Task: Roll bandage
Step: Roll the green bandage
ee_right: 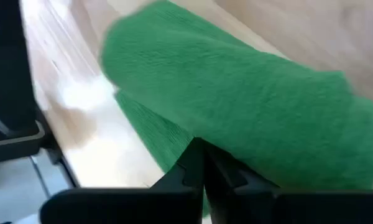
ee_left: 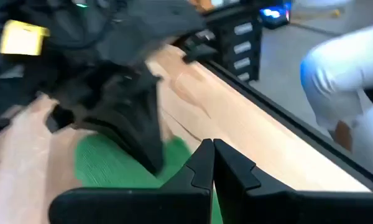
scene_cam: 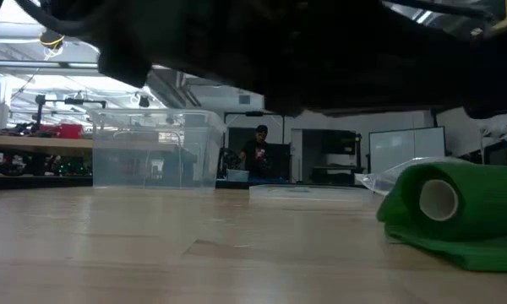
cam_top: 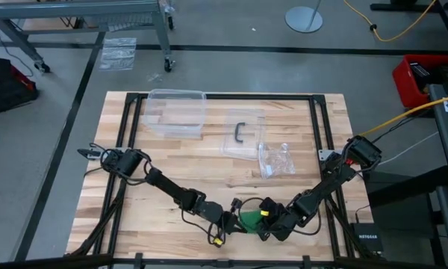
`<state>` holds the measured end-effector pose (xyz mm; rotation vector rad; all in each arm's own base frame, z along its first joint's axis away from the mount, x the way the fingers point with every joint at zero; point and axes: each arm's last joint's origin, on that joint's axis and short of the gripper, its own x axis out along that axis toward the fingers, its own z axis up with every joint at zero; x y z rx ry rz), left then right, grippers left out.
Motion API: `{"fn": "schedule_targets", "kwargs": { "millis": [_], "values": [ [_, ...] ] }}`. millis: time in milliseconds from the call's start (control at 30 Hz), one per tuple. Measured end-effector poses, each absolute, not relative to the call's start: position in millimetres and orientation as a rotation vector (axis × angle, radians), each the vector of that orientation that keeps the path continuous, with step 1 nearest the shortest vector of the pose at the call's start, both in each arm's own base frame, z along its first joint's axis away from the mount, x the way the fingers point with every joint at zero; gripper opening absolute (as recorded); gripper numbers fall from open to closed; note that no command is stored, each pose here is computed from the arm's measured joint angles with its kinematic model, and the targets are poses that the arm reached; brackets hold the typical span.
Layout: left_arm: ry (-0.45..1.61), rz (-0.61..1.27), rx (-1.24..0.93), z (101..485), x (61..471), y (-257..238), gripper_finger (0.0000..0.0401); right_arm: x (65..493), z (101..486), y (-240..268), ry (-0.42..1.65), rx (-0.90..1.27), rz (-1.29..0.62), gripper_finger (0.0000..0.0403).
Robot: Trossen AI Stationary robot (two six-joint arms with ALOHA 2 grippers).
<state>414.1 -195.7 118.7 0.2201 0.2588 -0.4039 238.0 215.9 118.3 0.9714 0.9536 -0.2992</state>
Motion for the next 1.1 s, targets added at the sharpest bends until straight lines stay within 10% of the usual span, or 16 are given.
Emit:
{"fn": "schedule_targets", "kwargs": {
  "millis": [1100],
  "values": [
    [0.317,0.043,0.24,92,435,-142,0.0,247,94,232,1.042,1.087,-0.188,0.0005]
  ]
}}
